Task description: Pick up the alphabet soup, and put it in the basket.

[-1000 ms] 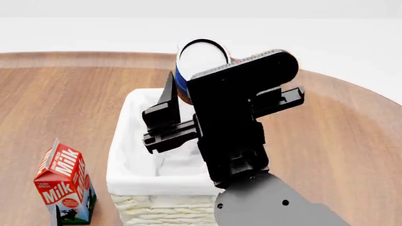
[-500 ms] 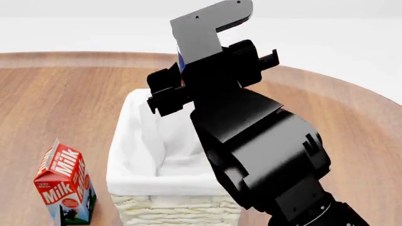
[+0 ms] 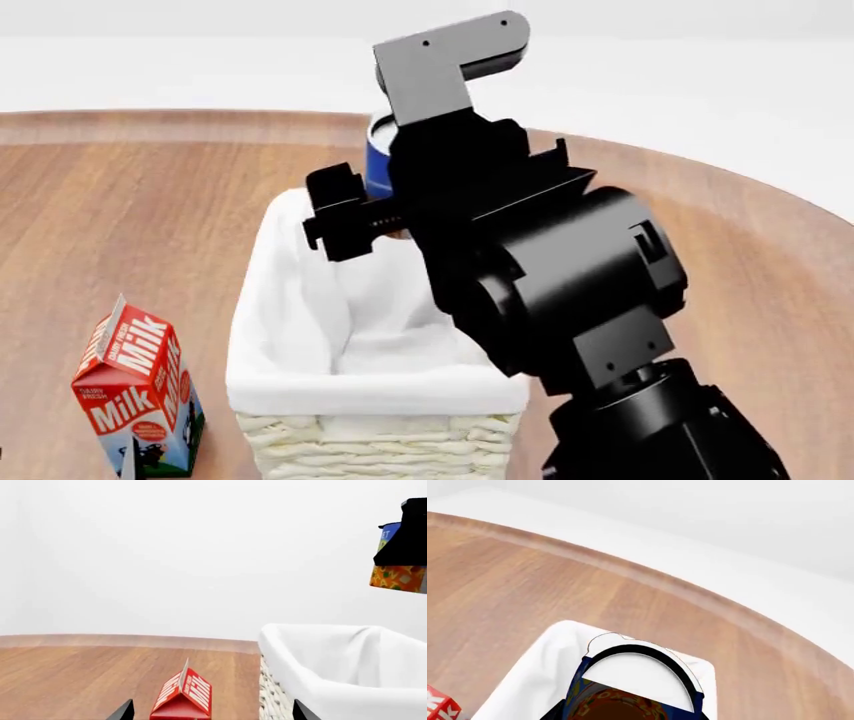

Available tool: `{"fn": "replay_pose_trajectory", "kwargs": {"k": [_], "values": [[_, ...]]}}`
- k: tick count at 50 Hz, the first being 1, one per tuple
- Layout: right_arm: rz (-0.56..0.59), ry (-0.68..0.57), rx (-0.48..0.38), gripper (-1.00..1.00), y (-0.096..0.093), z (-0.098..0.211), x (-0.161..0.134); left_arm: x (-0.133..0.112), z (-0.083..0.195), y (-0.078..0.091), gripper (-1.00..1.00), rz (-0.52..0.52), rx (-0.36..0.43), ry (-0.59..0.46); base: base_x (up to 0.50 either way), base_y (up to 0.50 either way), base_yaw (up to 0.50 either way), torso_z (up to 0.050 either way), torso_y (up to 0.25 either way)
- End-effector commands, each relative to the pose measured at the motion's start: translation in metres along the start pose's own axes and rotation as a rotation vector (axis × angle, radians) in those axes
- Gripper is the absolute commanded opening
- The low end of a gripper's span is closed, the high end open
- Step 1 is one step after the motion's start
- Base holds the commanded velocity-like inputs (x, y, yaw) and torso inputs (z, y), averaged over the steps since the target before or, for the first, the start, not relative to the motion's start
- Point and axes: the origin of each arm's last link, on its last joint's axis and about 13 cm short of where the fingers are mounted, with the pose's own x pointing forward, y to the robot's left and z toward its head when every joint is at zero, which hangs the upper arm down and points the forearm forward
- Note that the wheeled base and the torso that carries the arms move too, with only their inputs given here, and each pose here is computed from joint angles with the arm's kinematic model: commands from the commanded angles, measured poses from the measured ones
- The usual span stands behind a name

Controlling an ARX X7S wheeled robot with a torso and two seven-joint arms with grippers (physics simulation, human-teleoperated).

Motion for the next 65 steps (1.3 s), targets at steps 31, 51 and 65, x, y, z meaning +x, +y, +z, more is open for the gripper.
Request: {"fn": "replay_pose_trajectory", "kwargs": {"k": [31,51,65], "values": [[0.021,0.017,-0.058,-1.00,0.0040,0.0051,-0.0059,0.0019,0.0001,-0.0022,1.00,0.002,0.025,0.018,0.00,0.00,0.00,0.000,-0.034],[0.022,0.017,-0.061,-1.00,0.0048,0.0033,-0.0044,0.0016,-0.0008,-0.0022,1.00,0.001,0.031,0.017,0.00,0.00,0.00,0.000,-0.119],[0.035,0.008,-0.083,-1.00,0.0098,0.0059,-0.0080,0.0016,-0.0007,-0.0025,1.00,-0.001,0.027,0.018,0.00,0.00,0.00,0.000,-0.117]]}}
